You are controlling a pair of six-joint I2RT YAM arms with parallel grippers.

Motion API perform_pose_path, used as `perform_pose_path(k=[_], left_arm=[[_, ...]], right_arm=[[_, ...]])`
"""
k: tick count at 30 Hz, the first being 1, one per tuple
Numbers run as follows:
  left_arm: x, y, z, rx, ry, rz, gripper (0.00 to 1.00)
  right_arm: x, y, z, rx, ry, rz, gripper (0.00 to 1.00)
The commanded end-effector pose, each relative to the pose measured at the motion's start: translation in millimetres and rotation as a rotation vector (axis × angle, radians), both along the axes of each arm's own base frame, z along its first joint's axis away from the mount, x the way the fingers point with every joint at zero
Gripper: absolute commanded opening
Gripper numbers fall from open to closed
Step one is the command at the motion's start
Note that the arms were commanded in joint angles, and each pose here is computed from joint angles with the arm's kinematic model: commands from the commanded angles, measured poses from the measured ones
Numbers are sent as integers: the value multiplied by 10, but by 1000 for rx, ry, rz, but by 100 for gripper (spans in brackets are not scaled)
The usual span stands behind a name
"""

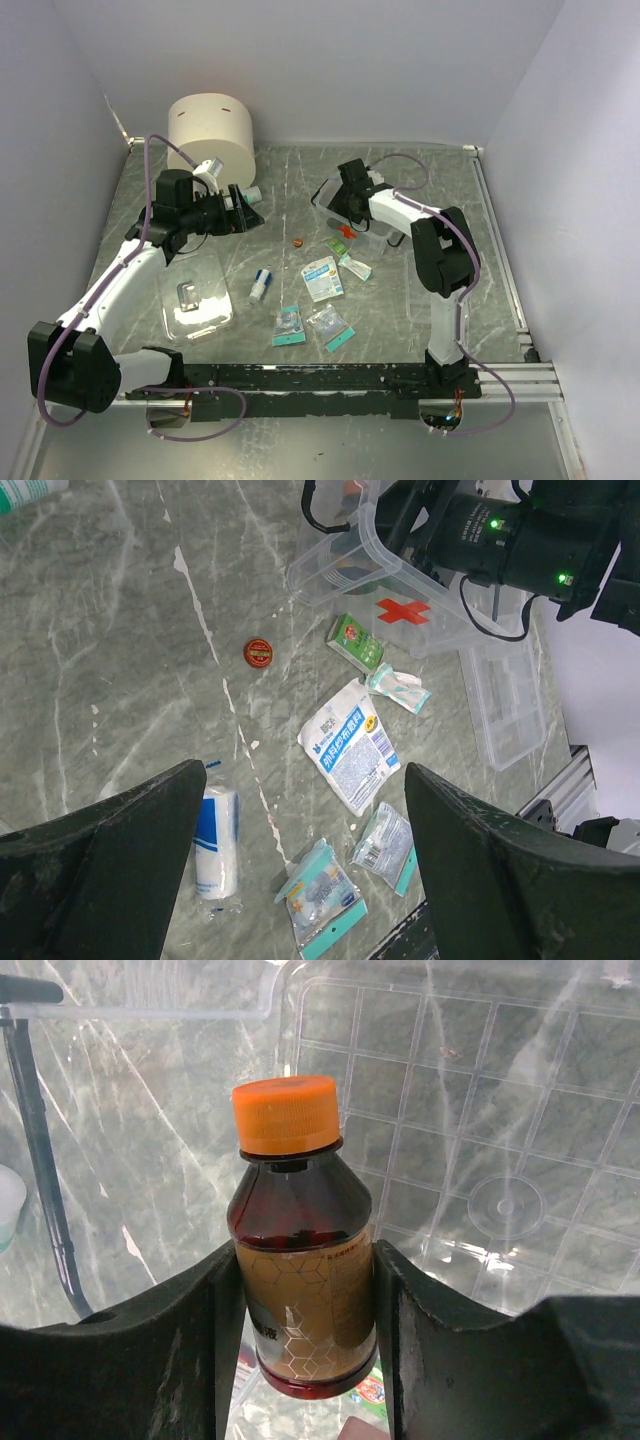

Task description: Organize the medicine kit

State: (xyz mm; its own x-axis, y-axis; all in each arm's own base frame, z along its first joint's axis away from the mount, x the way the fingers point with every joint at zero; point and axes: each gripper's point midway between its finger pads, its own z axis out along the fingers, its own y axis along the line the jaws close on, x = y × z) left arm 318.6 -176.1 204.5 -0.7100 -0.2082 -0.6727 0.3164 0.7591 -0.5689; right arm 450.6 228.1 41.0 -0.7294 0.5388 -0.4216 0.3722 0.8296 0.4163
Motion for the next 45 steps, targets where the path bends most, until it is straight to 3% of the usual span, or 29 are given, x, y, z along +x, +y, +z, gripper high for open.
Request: perform_pose_path(k=[1,6,11,20,28,33,45], left_arm=[[20,-22,85,-8,-35,-6,92],[24,-11,71,-2,-32,0,92],[25,-4,74,0,-34,4,92],[22,-4,63,-2,-30,6,91],[25,14,88,8,-42,8,92],[24,6,91,12,-49,-3,92],[67,119,135,50,-79,64,94]], right_arm=[[55,103,19,27,-14,11,51],[45,161,24,51,-15,29,61],[46,153,142,57,-42,32,62],[26,160,163,39,-53,79,41],[-37,168,404,52,-83,111,40],[-36,99,577,30,-129,117,64],[-256,-38,1407,-2,-338,242,63]])
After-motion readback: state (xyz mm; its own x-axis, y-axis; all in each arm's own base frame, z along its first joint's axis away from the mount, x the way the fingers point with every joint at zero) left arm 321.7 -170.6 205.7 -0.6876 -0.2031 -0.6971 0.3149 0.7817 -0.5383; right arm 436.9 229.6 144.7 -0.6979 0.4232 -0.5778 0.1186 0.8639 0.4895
